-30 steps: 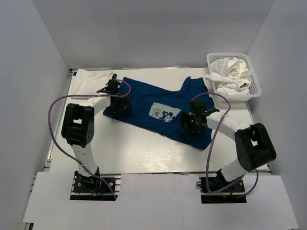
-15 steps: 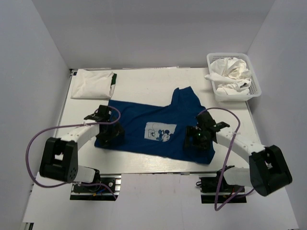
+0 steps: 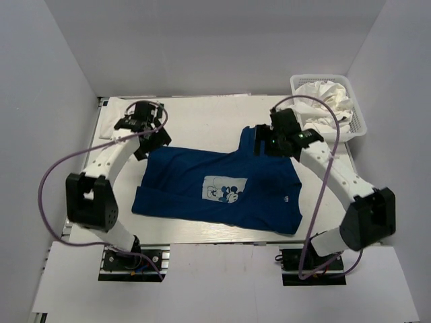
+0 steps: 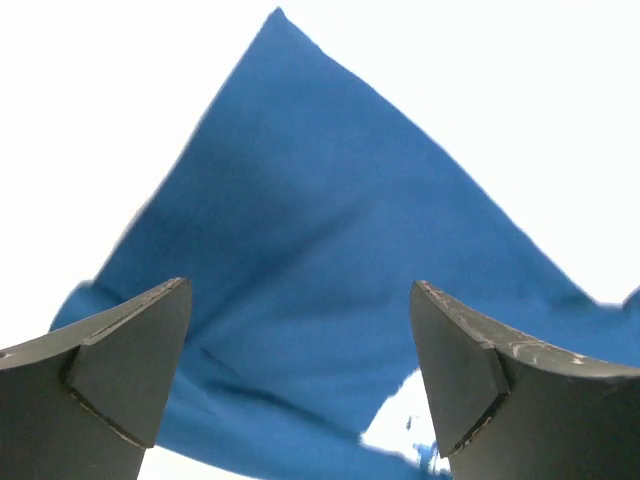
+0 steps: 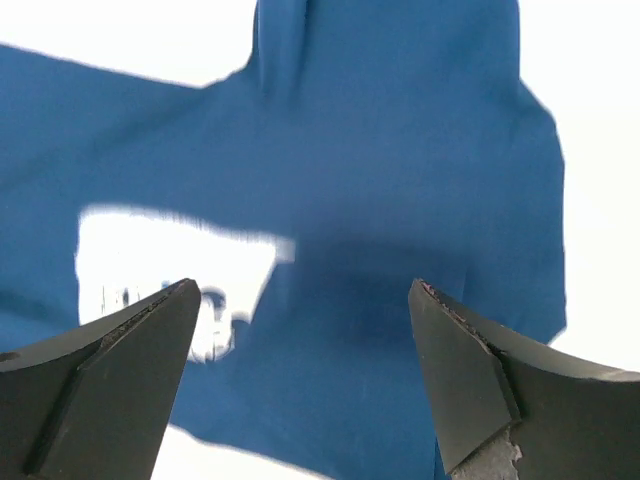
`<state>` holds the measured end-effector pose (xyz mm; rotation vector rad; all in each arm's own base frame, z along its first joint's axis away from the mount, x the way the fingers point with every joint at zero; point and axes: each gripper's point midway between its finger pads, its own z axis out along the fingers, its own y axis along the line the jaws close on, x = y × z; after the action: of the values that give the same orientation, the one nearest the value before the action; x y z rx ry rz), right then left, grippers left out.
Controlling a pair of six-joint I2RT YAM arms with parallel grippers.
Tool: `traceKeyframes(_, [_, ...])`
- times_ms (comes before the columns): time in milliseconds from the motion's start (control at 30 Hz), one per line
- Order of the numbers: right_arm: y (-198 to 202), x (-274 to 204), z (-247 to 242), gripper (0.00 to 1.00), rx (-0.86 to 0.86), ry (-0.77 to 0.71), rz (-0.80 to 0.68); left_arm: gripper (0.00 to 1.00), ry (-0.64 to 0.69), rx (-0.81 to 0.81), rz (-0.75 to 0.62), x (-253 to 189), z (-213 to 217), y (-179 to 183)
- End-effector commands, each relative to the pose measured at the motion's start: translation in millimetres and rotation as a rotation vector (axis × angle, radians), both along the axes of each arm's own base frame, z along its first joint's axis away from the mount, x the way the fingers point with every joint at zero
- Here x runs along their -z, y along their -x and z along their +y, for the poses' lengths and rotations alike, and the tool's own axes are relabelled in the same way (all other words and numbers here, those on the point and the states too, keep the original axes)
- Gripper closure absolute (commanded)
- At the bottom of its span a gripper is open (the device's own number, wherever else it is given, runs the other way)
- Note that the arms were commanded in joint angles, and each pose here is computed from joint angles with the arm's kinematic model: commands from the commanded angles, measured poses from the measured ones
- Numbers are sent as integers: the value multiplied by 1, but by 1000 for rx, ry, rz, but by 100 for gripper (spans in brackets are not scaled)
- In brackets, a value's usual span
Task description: Fold and stack the t-shirts
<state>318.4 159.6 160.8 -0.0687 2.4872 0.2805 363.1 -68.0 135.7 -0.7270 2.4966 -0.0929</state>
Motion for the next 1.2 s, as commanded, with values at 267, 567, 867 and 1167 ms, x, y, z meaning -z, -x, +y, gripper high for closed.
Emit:
traceKeyframes(267, [-151, 1, -15, 9, 82, 92, -81, 0, -221, -123, 157, 56, 41, -68])
traceKeyframes(567, [-202, 47, -21, 9, -6, 118, -72, 7, -156, -126, 172, 83, 24, -100])
traceKeyframes(867, [-224, 79, -10, 9, -65, 77, -43, 8, -184, -165, 187, 91, 43, -100])
traceKeyframes(1167, [-241, 108, -14, 9, -65, 109, -41, 41, -152, -155, 245, 116, 40, -104])
